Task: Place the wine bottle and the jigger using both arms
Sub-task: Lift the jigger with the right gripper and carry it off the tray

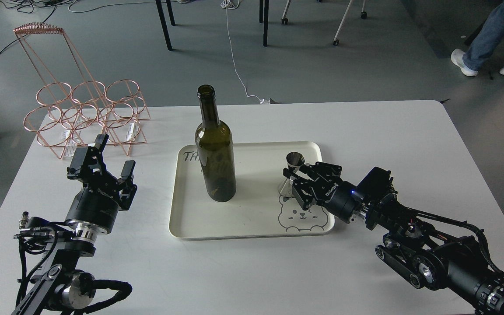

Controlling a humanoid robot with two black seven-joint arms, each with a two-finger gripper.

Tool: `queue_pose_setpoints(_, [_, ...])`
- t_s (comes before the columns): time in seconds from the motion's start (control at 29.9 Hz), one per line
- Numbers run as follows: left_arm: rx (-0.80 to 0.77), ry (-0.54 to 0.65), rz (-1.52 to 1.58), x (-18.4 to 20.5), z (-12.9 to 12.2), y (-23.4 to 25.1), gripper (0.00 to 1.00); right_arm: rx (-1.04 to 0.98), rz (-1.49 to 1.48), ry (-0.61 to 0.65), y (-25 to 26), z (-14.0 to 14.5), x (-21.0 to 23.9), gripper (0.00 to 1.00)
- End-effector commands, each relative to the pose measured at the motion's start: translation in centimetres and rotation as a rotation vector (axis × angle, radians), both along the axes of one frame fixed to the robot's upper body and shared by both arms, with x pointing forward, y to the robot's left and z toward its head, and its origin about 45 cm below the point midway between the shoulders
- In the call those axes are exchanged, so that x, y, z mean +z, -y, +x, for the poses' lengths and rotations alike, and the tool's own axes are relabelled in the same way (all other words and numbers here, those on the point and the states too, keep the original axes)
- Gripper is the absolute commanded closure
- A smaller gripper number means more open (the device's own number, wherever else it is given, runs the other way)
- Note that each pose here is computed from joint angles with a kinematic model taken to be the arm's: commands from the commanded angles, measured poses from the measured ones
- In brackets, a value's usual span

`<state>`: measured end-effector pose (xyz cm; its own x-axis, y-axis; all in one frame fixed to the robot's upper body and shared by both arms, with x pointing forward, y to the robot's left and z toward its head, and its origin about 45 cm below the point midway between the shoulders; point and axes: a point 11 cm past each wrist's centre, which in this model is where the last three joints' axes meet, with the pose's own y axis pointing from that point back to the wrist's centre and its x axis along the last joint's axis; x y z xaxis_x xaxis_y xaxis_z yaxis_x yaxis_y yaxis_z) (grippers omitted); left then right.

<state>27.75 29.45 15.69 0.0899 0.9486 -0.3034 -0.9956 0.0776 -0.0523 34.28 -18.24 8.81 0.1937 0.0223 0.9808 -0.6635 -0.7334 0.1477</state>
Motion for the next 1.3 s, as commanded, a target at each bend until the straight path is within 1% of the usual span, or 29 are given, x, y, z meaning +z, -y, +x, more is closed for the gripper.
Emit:
queue_pose_setpoints(0.0, [0.000,0.000,0.000,0.0,0.0,0.0,0.02,0.005,0.008,-0.001,-0.5,-0.1,0.0,0.73])
queue_pose_setpoints(0.23, [0.002,0.005,0.000,0.1,0.1,-0.1,0.02,0.007,0.012,0.008,-0.6,0.2,0.3,0.80])
queue_pose_setpoints(0.5, [0.004,0.005,0.001,0.1,0.0,-0.2,0.02,0.004,0.025,0.036,-0.8,1.1,1.5,0.79])
queue_pose_setpoints(0.63, [0.004,0.007,0.001,0.1,0.1,-0.2,0.02,-0.055,0.068,0.076,0.3,2.5,3.2,0.78])
queue_pose_setpoints(0.9, [0.002,0.005,0.001,0.1,0.1,-0.1,0.02,-0.186,0.045,0.160,7.2,4.4,6.4,0.78])
queue_pose_setpoints(1.04, [0.002,0.006,-0.001,0.1,0.1,0.0,0.02,-0.263,0.026,0.139,11.1,3.8,6.0,0.78])
queue_pose_setpoints(1.14, [0.000,0.004,0.002,0.1,0.0,-0.1,0.02,-0.341,0.026,0.115,14.4,2.9,5.6,0.78])
queue_pose_setpoints(1.27, [0.000,0.004,0.002,0.1,0.0,-0.1,0.02,-0.435,0.041,0.089,17.3,1.3,4.6,0.77])
